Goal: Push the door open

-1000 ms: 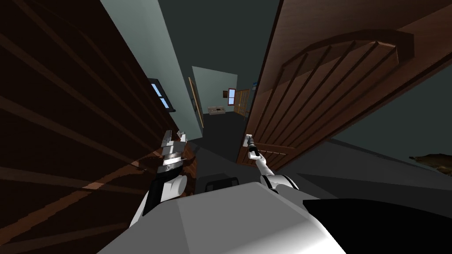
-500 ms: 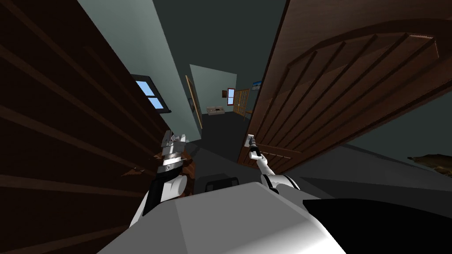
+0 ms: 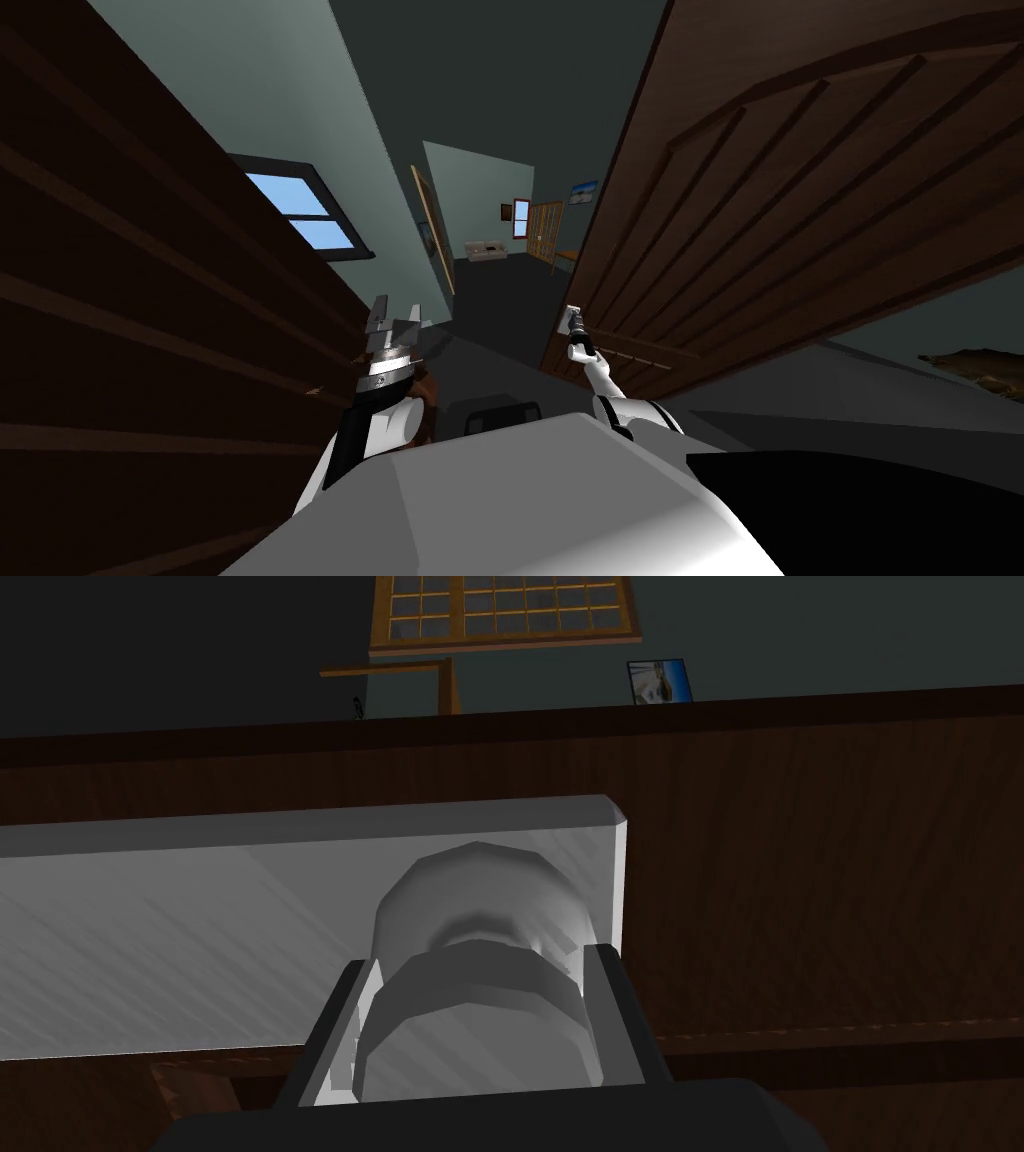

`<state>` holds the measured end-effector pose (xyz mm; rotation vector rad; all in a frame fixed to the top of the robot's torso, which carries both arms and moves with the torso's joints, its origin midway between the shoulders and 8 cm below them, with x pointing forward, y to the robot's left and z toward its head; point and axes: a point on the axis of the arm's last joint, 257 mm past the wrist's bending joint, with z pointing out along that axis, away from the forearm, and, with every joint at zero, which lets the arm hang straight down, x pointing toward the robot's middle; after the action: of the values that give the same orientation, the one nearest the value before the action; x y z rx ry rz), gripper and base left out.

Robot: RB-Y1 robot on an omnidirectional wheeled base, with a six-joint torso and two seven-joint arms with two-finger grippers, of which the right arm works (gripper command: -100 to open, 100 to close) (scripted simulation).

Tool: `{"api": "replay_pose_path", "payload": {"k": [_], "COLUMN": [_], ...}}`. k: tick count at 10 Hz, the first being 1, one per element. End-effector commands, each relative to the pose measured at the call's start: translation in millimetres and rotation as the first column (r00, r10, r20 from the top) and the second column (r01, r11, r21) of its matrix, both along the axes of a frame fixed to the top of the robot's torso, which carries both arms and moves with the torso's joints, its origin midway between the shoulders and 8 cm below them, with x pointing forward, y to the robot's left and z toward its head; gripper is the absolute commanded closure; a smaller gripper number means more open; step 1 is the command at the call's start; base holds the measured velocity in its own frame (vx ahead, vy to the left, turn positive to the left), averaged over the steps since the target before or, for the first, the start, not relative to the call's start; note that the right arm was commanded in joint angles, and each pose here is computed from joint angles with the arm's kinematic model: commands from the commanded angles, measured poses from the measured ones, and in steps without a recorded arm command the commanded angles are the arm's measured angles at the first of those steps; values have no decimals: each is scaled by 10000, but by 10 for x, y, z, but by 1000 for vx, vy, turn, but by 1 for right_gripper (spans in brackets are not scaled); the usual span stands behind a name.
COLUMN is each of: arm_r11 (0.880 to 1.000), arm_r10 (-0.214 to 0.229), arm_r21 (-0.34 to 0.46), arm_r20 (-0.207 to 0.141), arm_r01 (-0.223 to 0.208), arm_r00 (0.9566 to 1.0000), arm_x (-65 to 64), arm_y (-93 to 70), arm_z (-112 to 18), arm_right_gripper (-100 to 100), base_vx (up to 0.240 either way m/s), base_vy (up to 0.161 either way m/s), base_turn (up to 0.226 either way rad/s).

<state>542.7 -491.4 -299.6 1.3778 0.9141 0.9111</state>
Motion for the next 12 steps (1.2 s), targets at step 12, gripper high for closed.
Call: {"api": "replay_pose_path", "payload": {"k": [12], "arm_r11": [9856], "arm_r10": [-1687], "arm_r21": [-64], "arm_r20": [43], "arm_r01": [1687], "arm_r00": [9857], "arm_x": [-426], "arm_y": [-848], "arm_z": [31], "arm_right_gripper": [100], "base_vx": [181], "base_vy": [32], "base_turn": [-54]}}
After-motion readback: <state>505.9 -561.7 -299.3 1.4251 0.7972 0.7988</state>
